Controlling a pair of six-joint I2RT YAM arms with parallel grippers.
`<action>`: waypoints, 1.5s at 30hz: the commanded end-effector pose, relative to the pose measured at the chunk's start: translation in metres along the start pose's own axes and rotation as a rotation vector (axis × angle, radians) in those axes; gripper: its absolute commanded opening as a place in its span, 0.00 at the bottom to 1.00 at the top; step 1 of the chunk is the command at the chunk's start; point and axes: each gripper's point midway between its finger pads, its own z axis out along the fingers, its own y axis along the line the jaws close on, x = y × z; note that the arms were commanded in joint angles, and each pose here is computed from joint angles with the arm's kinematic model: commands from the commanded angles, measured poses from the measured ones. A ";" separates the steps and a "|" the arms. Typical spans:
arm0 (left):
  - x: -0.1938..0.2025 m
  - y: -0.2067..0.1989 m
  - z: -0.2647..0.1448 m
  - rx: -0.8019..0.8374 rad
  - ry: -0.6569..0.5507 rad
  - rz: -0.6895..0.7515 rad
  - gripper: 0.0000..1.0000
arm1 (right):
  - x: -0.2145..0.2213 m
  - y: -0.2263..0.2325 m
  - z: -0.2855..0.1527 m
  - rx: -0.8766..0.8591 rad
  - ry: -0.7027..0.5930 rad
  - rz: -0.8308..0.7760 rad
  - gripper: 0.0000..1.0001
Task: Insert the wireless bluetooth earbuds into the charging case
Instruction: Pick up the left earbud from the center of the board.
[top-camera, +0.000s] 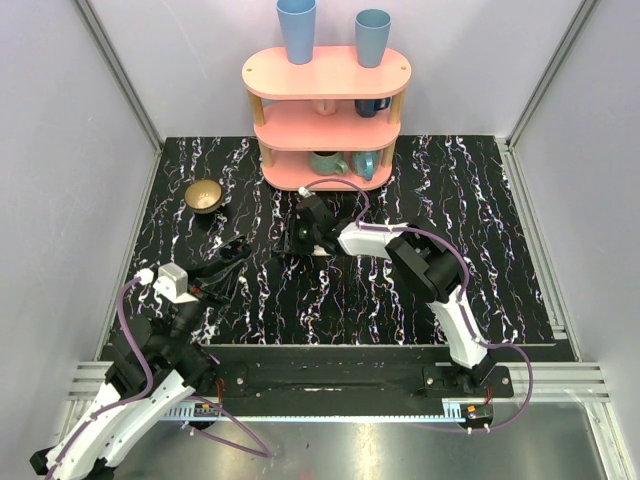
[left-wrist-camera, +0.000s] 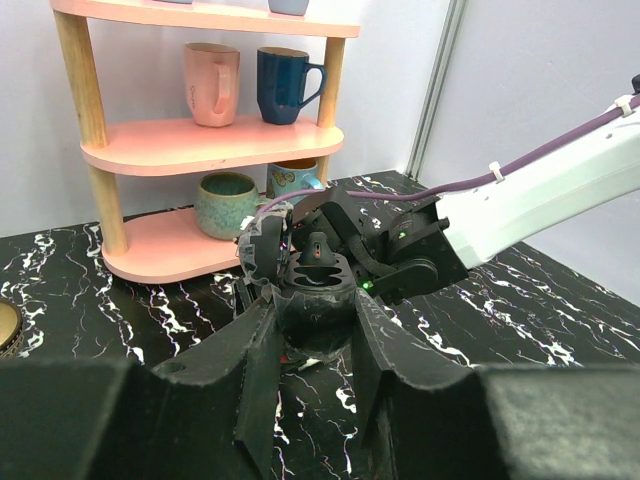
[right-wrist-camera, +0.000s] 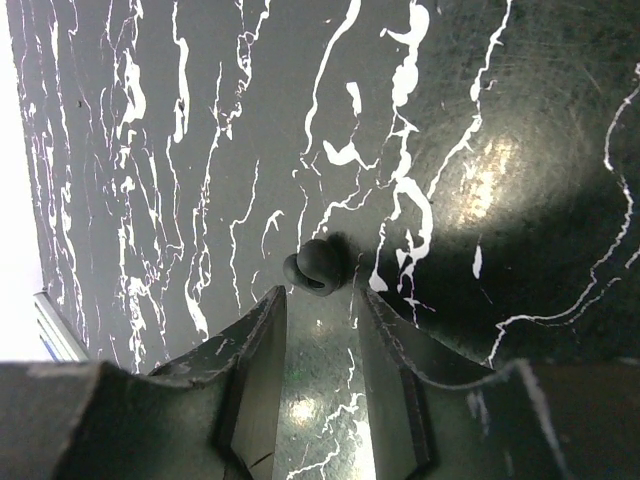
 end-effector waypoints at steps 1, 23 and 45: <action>-0.043 0.004 -0.020 -0.009 -0.163 -0.035 0.00 | -0.002 0.008 0.007 0.009 -0.018 -0.038 0.41; -0.043 0.005 -0.020 -0.017 -0.163 -0.040 0.00 | 0.005 0.009 0.017 0.028 0.000 -0.068 0.22; -0.042 0.007 -0.021 -0.027 -0.160 -0.045 0.00 | -0.003 0.032 -0.011 -0.042 -0.017 -0.160 0.15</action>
